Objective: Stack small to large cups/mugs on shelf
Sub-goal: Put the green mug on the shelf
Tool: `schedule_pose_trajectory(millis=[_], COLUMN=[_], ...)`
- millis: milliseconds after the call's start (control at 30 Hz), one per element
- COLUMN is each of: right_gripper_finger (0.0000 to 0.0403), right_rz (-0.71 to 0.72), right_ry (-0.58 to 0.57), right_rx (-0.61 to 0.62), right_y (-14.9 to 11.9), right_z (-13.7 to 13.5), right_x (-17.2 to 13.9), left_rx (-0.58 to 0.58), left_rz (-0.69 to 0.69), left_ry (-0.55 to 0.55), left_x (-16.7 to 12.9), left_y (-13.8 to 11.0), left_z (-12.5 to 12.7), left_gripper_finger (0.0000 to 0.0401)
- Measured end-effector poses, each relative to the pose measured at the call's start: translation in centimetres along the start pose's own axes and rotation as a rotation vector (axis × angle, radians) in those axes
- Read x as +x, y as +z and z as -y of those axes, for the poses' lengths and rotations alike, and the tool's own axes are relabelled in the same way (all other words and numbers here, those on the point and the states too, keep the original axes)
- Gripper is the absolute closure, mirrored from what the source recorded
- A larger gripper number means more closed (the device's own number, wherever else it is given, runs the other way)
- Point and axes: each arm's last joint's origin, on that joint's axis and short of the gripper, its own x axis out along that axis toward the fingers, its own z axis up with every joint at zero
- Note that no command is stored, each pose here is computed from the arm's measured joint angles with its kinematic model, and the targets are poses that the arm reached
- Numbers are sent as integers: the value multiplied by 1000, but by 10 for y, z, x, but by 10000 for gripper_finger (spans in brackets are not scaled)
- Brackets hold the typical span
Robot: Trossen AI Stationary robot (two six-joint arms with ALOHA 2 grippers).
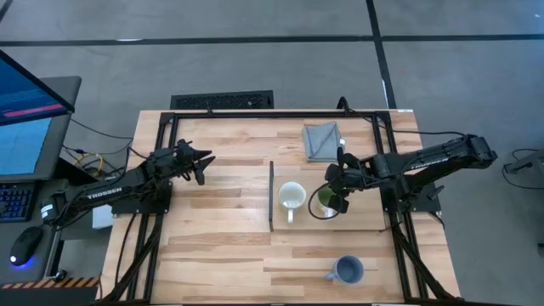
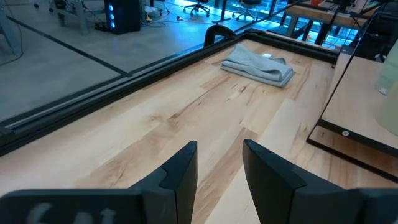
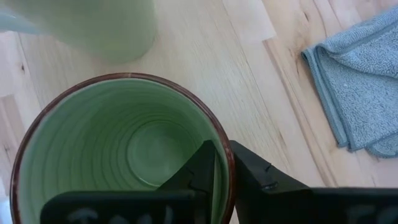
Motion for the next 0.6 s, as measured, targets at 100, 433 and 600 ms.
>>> schedule_pose_trajectory(millis=[100,433,600], right_gripper_finger=[340,339,339], right_rz=[-1,1,9], right_ry=[1,2,6], right_rx=[0,1,3], right_y=[0,0,1], right_z=[0,0,0], right_x=[0,0,0], left_rx=[-1,-2,-3], left_rz=[0,0,-1], left_ry=[0,0,0], left_x=[0,0,0], left_y=[0,0,0], left_z=[0,0,0], left_gripper_finger=[282,282,282])
